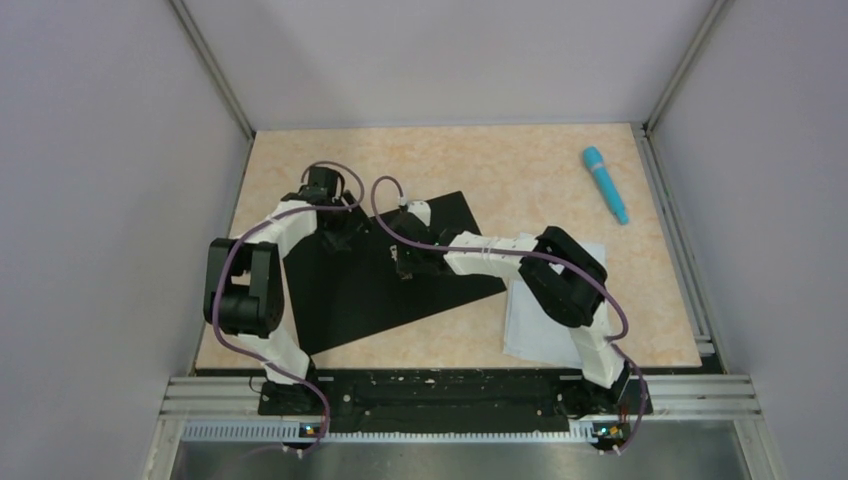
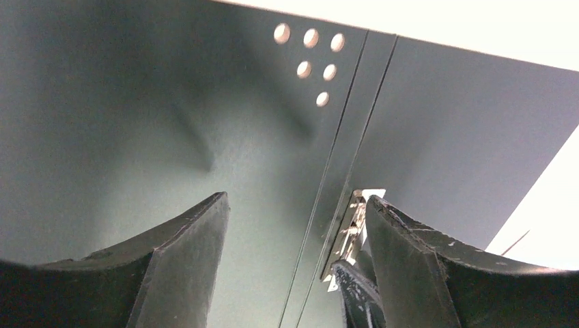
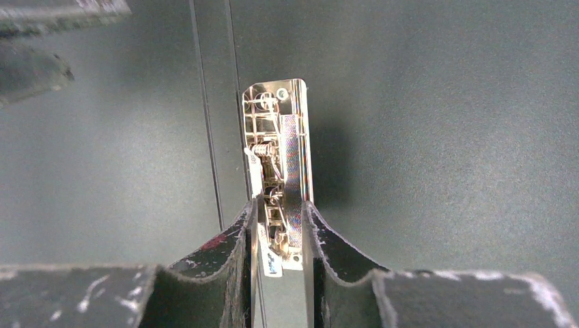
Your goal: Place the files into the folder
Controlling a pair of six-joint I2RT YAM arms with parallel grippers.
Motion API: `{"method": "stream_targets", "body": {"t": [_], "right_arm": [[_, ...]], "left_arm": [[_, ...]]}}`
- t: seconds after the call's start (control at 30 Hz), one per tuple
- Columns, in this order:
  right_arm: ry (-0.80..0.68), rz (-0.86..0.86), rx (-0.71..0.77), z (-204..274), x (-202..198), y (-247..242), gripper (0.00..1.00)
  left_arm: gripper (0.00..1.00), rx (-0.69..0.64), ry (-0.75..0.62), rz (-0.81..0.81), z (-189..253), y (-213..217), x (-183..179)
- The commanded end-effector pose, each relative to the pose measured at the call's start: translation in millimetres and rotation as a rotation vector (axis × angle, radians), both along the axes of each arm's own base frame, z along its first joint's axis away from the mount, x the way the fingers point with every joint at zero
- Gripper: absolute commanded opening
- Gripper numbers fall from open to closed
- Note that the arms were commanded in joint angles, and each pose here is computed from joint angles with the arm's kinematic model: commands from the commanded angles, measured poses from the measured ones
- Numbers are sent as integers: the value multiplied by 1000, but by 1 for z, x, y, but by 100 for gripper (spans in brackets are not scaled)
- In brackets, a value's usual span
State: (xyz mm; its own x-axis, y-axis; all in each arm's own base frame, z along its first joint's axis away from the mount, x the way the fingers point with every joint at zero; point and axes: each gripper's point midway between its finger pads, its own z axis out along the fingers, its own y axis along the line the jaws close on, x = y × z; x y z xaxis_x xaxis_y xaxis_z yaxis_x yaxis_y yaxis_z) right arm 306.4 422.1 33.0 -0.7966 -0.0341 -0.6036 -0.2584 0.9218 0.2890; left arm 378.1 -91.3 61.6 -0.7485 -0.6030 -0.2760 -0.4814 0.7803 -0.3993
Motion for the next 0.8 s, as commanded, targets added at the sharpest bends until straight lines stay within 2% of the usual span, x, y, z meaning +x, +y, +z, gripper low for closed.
{"method": "stream_targets", "body": {"t": [0.0, 0.43, 0.77], "right_arm": [[62, 13, 36, 3, -28, -2, 15], [51, -4, 49, 5, -48, -22, 14], [-10, 63, 22, 23, -54, -20, 14]], "left_arm": [[78, 28, -65, -5, 15, -8, -13], [80, 45, -100, -4, 15, -13, -53], [77, 140, -121, 129, 18, 16, -68]]}}
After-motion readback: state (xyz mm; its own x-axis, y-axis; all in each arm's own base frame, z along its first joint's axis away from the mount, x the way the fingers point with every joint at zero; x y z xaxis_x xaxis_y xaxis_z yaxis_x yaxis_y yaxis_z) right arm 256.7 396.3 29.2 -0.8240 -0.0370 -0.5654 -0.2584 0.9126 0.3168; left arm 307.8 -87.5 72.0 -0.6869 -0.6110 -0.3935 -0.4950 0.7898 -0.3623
